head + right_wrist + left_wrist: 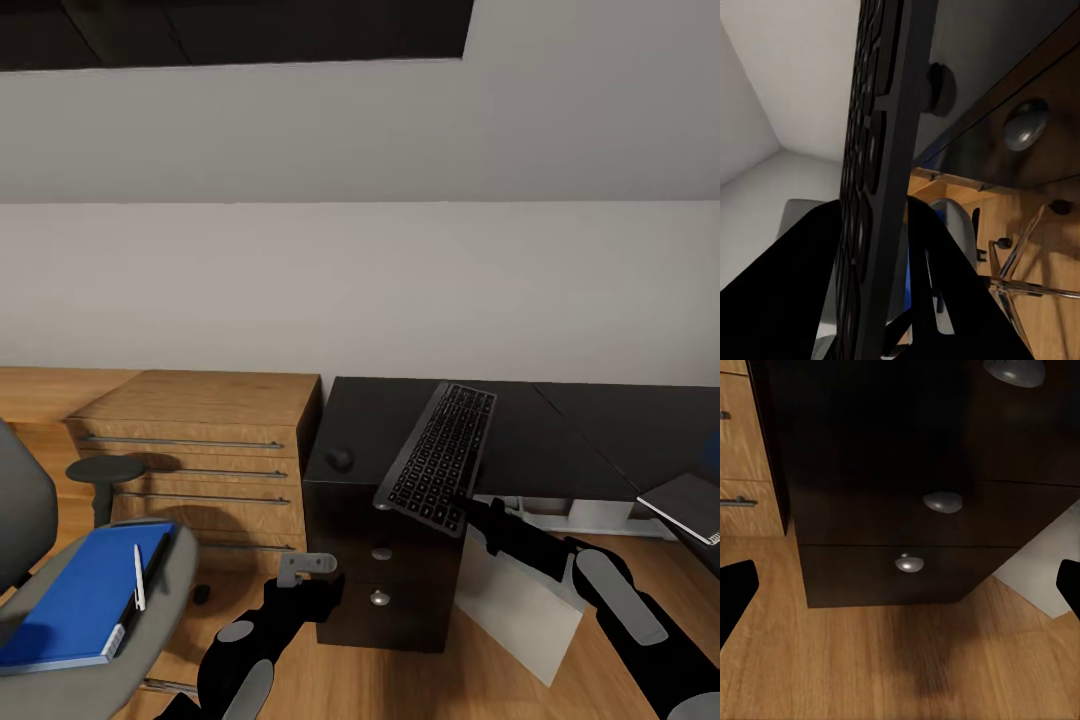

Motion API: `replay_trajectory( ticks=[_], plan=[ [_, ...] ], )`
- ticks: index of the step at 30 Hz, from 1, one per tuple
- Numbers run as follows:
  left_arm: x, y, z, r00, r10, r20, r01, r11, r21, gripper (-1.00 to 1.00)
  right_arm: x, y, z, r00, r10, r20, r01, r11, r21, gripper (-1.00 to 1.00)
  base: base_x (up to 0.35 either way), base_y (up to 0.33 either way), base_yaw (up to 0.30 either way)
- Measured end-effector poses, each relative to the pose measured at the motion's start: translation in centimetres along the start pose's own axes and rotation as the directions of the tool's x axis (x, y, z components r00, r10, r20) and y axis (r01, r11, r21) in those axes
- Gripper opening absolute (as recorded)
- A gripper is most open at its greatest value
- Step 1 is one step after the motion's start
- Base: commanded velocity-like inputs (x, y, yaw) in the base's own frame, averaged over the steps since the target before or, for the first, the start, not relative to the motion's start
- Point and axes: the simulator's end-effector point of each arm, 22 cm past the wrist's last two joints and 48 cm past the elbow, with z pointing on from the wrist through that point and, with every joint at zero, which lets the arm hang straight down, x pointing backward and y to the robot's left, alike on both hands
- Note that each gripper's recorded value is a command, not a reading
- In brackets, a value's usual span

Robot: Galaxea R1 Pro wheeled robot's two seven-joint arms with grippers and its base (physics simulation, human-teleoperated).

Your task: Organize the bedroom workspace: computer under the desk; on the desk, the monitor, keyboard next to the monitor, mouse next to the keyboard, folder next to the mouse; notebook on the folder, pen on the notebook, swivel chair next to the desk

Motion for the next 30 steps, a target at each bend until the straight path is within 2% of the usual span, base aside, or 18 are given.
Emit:
replay_trajectory(
  ticks=[14,30],
  plan=[
    [0.0,0.02,0.0,1.0,0.0,0.0,0.0,1.0,0.0,1.0,0.16,-0.14,0.19,1.0,0.017,0.003,-0.017,1.0,-0.006,-1.0,0.0,0.0,0.01],
    [0.0,0.03,0.0,1.0,0.0,0.0,0.0,1.0,-0.001,1.0,0.06,-0.25,0.17,1.0,0.015,0.007,-0.015,1.0,-0.002,-1.0,0.0,0.0,0.138]
  ],
)
